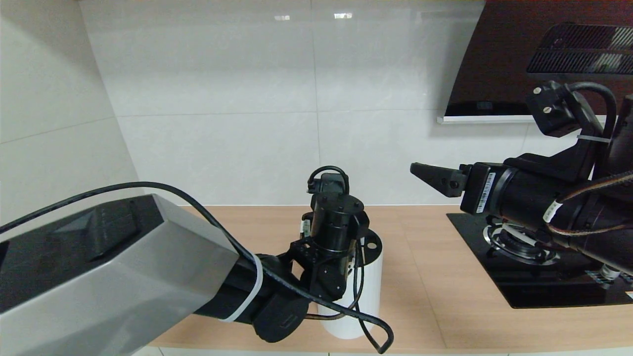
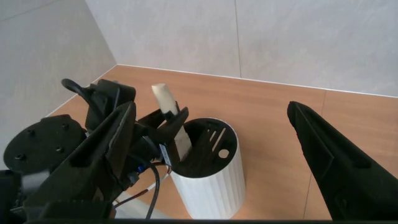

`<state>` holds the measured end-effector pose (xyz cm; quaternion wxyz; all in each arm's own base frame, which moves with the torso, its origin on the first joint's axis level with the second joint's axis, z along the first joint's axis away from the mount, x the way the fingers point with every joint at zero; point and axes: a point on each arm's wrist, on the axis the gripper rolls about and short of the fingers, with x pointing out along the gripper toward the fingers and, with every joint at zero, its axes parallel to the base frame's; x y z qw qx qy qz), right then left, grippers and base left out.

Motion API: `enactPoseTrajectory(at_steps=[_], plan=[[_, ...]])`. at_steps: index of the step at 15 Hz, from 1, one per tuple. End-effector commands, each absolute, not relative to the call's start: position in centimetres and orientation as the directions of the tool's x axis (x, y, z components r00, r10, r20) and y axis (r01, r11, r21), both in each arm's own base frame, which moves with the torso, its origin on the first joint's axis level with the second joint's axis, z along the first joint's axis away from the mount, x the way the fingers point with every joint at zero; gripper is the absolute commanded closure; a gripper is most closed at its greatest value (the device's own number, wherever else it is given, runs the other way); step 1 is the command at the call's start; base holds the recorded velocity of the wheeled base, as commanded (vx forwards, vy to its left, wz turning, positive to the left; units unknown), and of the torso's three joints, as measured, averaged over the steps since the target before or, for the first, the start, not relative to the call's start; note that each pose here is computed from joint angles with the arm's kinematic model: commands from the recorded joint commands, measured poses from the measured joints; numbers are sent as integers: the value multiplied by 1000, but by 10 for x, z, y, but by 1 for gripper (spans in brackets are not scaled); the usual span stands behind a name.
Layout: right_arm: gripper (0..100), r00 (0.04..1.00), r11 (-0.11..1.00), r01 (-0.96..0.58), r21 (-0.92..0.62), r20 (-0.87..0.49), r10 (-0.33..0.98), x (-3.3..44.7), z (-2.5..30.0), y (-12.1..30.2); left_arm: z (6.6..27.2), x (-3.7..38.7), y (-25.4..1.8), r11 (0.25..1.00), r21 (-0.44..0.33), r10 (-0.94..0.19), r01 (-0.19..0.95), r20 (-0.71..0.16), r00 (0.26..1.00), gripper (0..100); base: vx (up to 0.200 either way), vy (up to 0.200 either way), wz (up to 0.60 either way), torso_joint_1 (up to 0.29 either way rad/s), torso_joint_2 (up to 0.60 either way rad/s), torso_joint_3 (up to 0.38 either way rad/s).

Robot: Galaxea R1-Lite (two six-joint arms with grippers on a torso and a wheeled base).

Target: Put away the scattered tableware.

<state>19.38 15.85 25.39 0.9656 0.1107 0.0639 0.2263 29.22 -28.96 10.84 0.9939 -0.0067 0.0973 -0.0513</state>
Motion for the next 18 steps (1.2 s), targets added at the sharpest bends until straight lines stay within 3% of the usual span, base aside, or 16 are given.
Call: enactPoseTrajectory(at_steps=[1,6,7,16,18], plan=[[0,889,873,-423,243,-74,452,194,254,159,108,292,-290,995,-23,-103,100,-193,976,100,0,0,0,0,0,0],[0,889,873,-423,243,-74,452,194,254,159,107,292,-290,995,-21,-102,100,-196,975,100,0,0,0,0,0,0],[0,889,873,-423,243,-74,452,194,254,159,107,292,-290,995,-21,-102,100,-196,975,0,0,0,0,0,0,0],[0,889,873,-423,242,-76,452,194,253,159,110,292,-289,995,-27,-104,100,-189,977,0,0,0,0,0,0,0],[0,889,873,-424,243,-73,452,194,254,159,128,289,-286,993,-64,-106,98,-144,984,0,0,0,0,0,0,0]])
